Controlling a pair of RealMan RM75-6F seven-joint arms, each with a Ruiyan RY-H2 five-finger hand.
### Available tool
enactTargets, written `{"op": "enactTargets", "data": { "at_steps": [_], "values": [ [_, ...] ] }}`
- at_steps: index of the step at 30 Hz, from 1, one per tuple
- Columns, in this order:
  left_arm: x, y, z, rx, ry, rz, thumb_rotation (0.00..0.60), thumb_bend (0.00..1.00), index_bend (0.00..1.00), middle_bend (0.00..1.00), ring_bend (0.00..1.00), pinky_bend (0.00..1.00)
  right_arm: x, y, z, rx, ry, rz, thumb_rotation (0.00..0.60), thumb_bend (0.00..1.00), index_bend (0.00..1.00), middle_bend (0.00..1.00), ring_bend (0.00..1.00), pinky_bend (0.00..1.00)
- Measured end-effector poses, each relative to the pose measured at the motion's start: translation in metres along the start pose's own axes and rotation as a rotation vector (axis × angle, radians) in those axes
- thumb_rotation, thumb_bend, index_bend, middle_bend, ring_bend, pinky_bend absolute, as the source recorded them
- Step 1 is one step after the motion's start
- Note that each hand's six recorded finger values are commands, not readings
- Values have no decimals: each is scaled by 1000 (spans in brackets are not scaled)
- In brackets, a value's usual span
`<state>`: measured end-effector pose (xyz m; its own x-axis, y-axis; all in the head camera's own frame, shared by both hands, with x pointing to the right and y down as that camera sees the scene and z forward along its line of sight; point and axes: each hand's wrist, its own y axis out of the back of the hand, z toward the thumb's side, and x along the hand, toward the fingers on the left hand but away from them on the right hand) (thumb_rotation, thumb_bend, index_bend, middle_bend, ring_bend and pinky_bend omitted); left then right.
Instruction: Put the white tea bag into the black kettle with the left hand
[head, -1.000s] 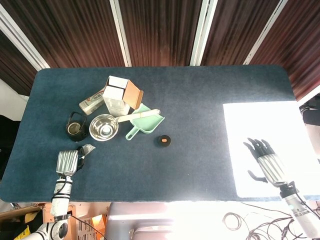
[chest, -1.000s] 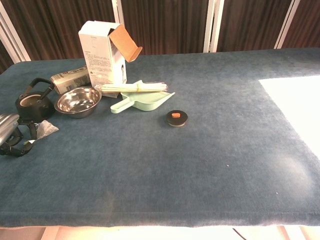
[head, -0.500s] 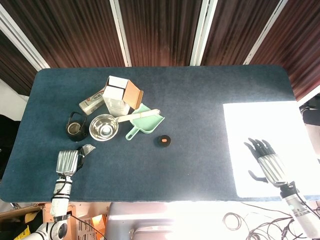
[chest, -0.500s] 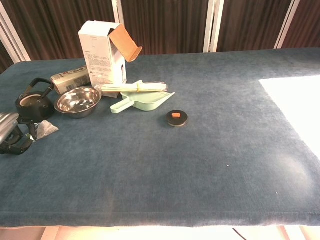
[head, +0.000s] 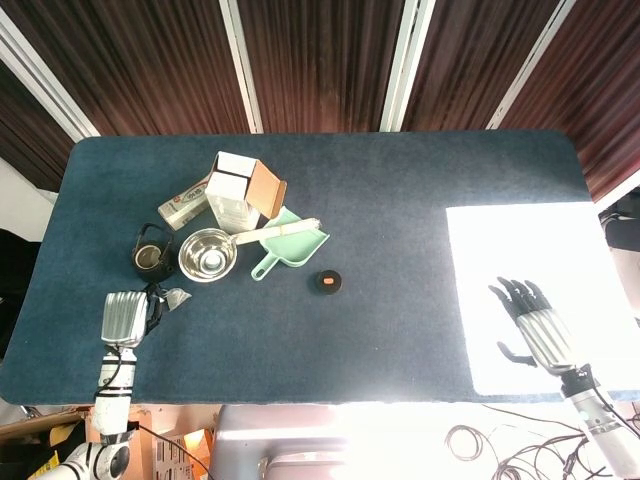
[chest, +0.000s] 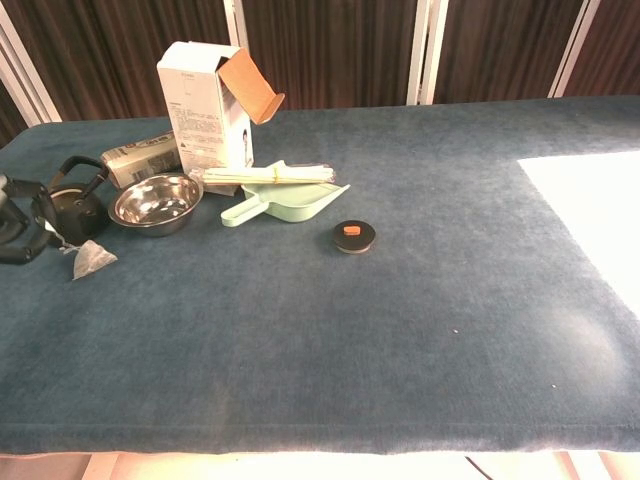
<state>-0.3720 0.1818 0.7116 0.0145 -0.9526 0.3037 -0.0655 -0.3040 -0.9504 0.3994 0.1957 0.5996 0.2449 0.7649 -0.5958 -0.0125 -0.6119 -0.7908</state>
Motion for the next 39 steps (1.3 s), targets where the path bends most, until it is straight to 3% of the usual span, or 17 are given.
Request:
{"op": "enactTargets", "data": {
  "at_steps": [5, 13, 21, 27, 39],
  "values": [
    [15, 37, 7, -55, -10, 91, 600, 505, 739, 1000, 1000, 1000, 0, -1, -1, 3, -3, 6, 600, 260, 0, 0, 0, 0],
    [41, 87, 12, -89, 9, 177, 600, 496, 739, 1000, 1000, 1000, 0, -2, -1, 7, -1, 6, 600, 260, 0, 0, 0, 0],
    [66, 121, 10, -109, 49, 239, 600, 489, 739, 1000, 1000, 1000, 3, -2, -2, 12, -7, 3, 600, 260, 0, 0, 0, 0],
    [81, 129, 3, -97, 87, 248, 600, 487, 739, 1000, 1000, 1000, 3, -1, -3, 14, -11, -2, 600, 259, 0, 0, 0, 0],
    [107, 115, -20, -46, 179, 195, 600, 481, 738, 1000, 1000, 1000, 7, 1, 0, 11, -4, -4, 600, 260, 0, 0, 0, 0]
  ]
}}
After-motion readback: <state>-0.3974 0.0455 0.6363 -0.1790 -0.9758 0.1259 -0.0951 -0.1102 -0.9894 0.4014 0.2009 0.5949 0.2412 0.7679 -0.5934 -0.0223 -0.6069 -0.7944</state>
